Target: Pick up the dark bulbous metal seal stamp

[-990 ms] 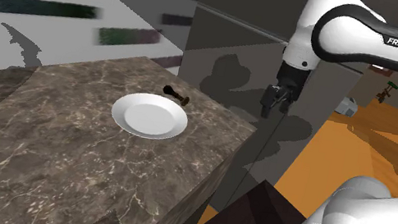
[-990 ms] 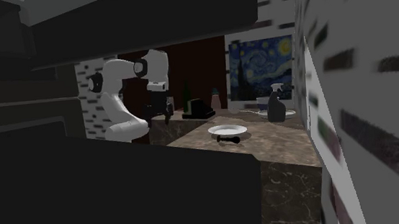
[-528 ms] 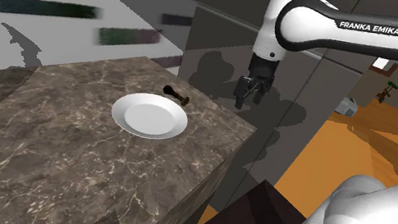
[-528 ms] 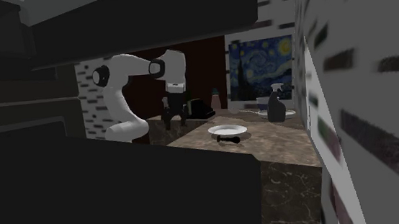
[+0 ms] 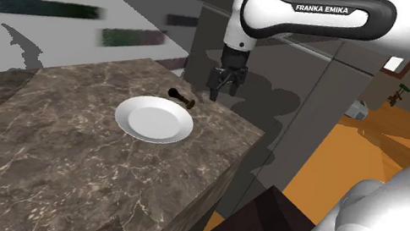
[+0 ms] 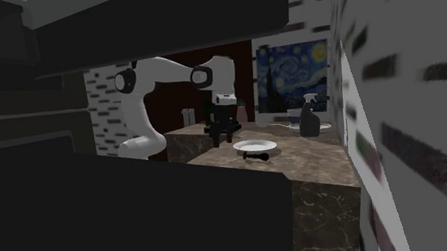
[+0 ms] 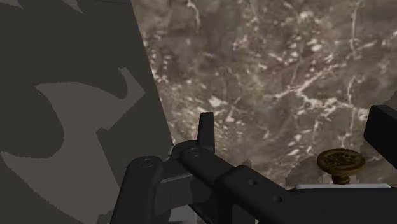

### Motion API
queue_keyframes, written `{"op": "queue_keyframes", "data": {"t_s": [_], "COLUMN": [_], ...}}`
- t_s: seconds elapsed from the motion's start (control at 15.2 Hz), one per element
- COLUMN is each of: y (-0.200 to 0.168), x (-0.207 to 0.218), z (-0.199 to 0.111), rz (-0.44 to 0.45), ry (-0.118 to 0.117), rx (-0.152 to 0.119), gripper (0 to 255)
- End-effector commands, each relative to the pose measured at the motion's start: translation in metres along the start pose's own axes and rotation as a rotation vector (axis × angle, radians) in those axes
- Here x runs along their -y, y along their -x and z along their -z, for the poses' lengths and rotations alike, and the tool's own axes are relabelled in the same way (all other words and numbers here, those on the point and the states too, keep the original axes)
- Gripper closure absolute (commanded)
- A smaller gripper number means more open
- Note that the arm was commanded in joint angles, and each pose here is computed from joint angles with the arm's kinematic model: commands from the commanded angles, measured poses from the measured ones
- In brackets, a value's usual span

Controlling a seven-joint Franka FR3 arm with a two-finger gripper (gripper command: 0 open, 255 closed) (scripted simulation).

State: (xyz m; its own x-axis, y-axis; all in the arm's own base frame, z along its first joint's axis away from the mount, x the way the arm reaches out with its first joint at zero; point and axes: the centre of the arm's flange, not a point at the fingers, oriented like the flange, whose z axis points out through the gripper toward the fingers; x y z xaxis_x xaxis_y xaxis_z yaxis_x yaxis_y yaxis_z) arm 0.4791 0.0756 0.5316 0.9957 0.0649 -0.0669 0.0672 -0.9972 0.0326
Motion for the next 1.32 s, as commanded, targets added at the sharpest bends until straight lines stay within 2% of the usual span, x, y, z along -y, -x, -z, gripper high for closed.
{"op": "queue_keyframes", "data": {"t_s": [0.0,0.53,1.12,1.19,1.25], "y": [-0.023,-0.109,-0.111,-0.112,-0.113], "x": [0.012,0.066,0.067,0.068,0.067], "z": [-0.003,-0.006,-0.046,-0.045,-0.045], "rz": [0.024,0.115,0.115,0.115,0.115], "ry": [-0.006,-0.025,-0.025,-0.025,-0.025], "rx": [0.001,0.005,0.005,0.005,0.005], "gripper": [0,0,0,255,255]}}
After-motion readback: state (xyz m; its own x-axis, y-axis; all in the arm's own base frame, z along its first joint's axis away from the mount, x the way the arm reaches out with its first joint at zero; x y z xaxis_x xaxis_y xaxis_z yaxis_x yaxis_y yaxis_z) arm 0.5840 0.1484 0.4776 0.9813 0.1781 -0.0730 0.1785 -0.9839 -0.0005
